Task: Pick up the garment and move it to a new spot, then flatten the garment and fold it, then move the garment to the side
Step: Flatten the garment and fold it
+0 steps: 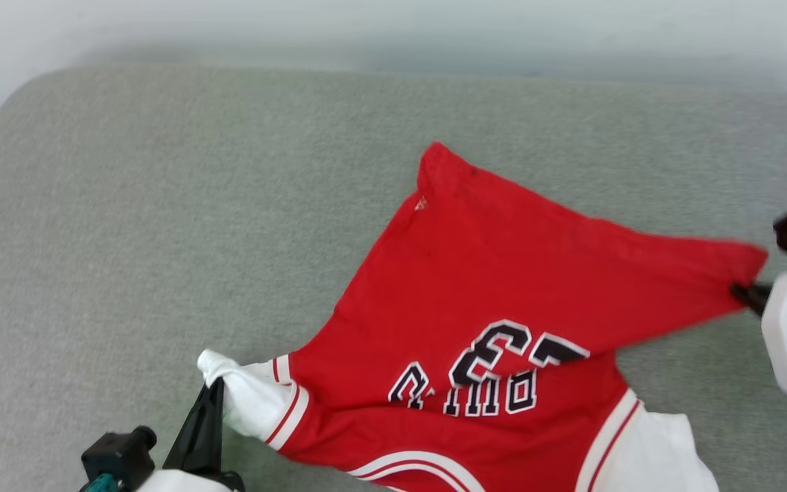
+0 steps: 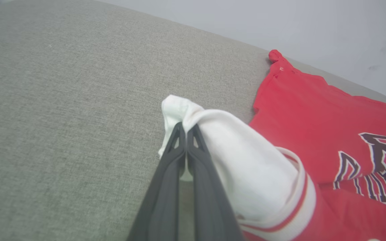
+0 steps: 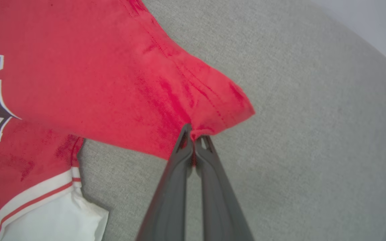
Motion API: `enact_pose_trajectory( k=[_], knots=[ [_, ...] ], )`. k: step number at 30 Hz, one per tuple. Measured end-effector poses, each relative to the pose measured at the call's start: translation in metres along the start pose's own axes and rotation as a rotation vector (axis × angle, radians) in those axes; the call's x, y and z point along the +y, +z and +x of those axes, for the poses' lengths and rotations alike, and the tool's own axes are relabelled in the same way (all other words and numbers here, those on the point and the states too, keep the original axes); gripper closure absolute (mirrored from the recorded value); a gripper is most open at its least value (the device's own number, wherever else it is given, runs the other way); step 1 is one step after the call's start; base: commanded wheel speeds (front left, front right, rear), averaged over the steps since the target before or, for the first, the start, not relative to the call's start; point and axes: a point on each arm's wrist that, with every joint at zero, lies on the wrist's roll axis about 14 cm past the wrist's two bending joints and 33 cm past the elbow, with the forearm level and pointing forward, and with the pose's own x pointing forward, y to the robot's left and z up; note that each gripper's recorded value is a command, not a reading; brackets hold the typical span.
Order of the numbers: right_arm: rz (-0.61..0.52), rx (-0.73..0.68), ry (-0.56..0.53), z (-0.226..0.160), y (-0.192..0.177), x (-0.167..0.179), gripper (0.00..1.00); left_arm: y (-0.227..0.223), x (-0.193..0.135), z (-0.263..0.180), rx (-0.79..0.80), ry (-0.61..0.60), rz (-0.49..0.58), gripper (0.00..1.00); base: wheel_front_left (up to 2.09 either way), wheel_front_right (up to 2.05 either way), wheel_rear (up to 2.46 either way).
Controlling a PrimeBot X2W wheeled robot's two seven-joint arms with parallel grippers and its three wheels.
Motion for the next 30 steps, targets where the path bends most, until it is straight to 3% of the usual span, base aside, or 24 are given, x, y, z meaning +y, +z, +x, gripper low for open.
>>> enact_pose_trajectory(
  k=[5,14,22,26,27,28,29,30],
  knots=[
    [0.103,0.057,-0.031,-0.033,-0.062,0.002,1.0,0.005,-0.013,-0.003,-0.011,-0.045,-0.001,1.0,0.0,0.0,0.0],
    [0.301,0.169,-0.014,-0.072,-0.155,0.043,1.0,0.011,-0.024,-0.008,-0.026,-0.082,0.01,1.0,0.0,0.0,0.0],
    [0.446,0.334,0.03,-0.079,-0.221,0.087,1.0,0.012,-0.023,-0.009,-0.023,-0.083,0.018,1.0,0.0,0.0,0.0],
    [0.454,0.386,0.043,-0.077,-0.237,0.099,1.0,0.012,-0.021,-0.009,-0.02,-0.08,0.021,1.0,0.0,0.0,0.0],
    [0.462,0.376,0.036,-0.075,-0.238,0.099,0.96,0.011,-0.021,-0.009,-0.02,-0.08,0.022,1.0,0.0,0.0,0.0],
    [0.477,0.359,0.025,-0.074,-0.237,0.098,0.54,0.011,-0.022,-0.009,-0.019,-0.081,0.022,1.0,0.0,0.0,0.0],
    [0.483,0.35,0.019,-0.073,-0.237,0.098,0.02,0.011,-0.022,-0.01,-0.019,-0.082,0.022,1.0,0.0,0.0,0.0],
    [0.482,0.338,0.014,-0.072,-0.235,0.097,0.0,0.011,-0.022,-0.01,-0.02,-0.082,0.022,1.0,0.0,0.0,0.0]
  ],
)
